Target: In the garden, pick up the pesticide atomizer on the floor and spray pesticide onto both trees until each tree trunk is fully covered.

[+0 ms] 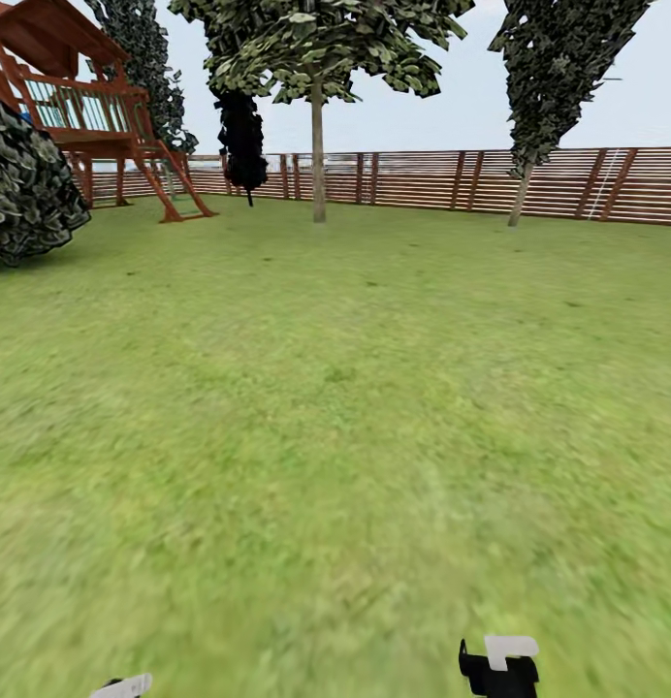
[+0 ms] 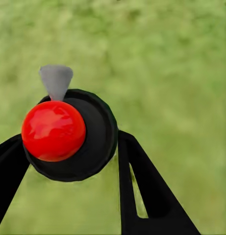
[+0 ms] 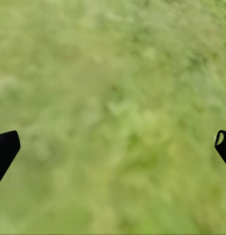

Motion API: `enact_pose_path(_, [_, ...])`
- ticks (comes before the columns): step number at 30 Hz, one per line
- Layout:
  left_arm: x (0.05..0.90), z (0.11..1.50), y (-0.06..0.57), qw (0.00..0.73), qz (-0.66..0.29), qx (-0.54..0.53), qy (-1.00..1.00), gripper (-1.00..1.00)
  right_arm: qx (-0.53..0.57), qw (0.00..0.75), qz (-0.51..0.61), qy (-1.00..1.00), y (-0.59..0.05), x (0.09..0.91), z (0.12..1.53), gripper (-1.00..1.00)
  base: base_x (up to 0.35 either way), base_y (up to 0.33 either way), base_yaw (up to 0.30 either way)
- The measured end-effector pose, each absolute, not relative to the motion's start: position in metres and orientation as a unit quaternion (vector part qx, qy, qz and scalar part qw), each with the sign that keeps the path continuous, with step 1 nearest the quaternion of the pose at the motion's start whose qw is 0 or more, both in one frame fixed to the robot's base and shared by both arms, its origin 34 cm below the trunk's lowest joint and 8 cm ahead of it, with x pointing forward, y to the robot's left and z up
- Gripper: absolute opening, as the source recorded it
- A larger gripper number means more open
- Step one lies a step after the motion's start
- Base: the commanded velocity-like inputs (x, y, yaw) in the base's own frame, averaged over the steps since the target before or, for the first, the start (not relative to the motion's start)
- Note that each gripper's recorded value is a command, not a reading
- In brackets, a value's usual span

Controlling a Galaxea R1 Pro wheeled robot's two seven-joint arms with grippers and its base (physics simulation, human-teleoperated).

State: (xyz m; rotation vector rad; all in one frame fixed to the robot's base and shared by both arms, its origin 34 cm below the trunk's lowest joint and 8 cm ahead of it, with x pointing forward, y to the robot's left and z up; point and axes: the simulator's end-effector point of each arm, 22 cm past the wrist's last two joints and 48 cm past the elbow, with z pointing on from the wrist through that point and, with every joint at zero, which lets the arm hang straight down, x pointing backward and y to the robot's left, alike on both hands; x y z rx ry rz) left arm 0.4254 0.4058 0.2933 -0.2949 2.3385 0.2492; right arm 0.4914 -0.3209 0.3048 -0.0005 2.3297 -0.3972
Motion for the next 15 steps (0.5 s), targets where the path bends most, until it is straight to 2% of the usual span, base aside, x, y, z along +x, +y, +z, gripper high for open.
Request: enact_pose_path(15, [0.4254,0.2933,0.4058,0.376,0.097,-0.115,0.914,-1.00,-0.001,0.379,-0.155,0.912,-0.3208,0.4914,0.3048,1.00,0.338,0.000,0.000])
